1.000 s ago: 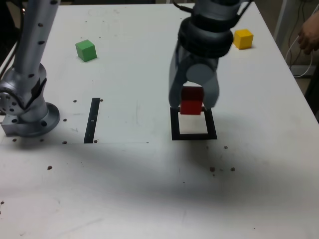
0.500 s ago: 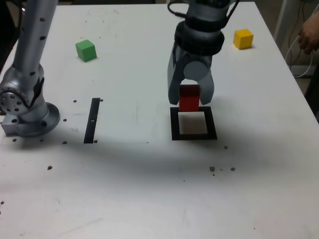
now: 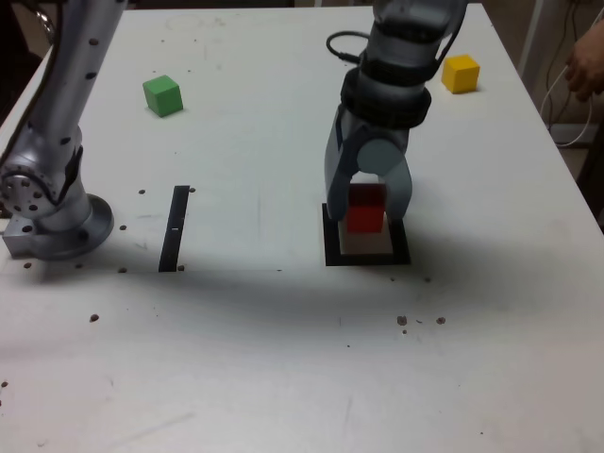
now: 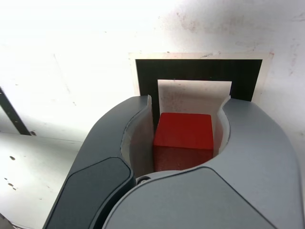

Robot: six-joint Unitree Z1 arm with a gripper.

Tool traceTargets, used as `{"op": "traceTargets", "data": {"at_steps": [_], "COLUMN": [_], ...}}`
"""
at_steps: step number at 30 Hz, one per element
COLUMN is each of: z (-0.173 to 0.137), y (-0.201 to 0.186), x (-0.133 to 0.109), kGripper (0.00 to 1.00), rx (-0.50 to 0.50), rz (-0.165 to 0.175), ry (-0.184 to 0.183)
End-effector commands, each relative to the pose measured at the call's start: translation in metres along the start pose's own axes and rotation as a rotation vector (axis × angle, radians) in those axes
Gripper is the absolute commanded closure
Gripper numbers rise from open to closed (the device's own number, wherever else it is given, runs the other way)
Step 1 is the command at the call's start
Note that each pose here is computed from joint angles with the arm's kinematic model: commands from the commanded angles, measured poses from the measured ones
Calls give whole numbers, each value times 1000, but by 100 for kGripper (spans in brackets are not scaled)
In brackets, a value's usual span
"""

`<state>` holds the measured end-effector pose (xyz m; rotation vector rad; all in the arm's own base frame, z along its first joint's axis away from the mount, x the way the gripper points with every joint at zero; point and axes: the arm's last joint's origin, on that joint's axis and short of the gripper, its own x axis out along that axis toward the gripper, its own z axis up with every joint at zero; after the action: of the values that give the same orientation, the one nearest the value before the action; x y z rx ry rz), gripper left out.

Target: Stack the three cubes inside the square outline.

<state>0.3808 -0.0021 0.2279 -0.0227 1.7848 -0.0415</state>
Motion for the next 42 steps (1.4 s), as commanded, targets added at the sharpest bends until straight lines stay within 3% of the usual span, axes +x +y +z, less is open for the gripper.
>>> {"op": "traceTargets", "data": {"at_steps": [1,7,9,15,17,24,33,42], "z": [2,3,3,2,1,-5,-20,-5], "y": [0,0,1,1,1,1,11,56], "x": [7,15,16,18,18,10,-29,-58], "kGripper": [71,71,66,7,0,0,0,0], "rx": [1,-1,1,8,8,7,-7,-16], "rz": [-6,-19,-20,-20,-20,-1,107,133], "ry": [9,7,6,7,5,-5,-17,-50]}}
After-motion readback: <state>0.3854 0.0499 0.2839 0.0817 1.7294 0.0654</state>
